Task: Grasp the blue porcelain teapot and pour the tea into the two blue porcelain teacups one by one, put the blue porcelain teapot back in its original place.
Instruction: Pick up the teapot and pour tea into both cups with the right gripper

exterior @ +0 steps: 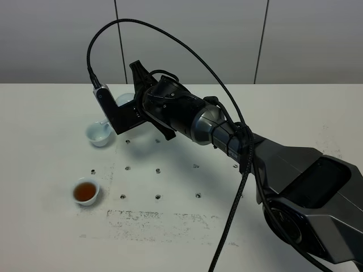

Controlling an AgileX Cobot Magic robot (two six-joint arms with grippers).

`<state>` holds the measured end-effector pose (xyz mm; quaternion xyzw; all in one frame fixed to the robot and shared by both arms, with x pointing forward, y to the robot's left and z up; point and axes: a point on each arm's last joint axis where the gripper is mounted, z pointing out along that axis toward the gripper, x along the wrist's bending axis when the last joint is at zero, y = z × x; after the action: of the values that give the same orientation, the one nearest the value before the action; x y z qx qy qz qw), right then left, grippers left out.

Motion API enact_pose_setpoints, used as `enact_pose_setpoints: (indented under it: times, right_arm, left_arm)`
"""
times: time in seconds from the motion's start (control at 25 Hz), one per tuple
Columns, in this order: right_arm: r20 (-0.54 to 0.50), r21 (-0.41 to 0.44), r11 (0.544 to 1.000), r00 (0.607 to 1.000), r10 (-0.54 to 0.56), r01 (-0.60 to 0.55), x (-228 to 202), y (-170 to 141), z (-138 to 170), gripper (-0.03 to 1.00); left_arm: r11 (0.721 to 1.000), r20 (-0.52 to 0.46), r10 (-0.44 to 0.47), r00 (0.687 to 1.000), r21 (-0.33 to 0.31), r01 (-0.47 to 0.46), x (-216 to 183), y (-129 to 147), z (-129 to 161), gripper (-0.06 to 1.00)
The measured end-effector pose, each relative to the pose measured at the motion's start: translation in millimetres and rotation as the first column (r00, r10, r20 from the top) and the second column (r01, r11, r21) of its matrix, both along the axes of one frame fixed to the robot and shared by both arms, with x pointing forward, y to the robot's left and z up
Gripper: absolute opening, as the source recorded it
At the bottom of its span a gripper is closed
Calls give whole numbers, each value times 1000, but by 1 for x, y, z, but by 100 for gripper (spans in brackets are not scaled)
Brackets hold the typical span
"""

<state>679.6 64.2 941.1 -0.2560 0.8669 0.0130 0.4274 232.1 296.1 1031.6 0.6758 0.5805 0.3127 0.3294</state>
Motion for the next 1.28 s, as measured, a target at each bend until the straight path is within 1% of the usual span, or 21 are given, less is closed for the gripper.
enact_pose_setpoints:
  times: [0.44, 0.92, 1.28]
  right_arm:
    - [80, -77, 996, 996, 44, -38, -1, 4, 3, 7]
    - [109, -128, 990, 991, 75, -61, 0, 3, 4, 7]
    - [140, -171, 980, 982, 126, -101, -1, 7, 6, 7]
  left_arm:
    - [1000, 0, 0, 1000, 0, 0, 0, 0, 0, 30]
    - [1000, 0, 0, 1000, 0, 0, 0, 0, 0, 30]
    - [1000, 0, 0, 1000, 0, 0, 0, 0, 0, 30]
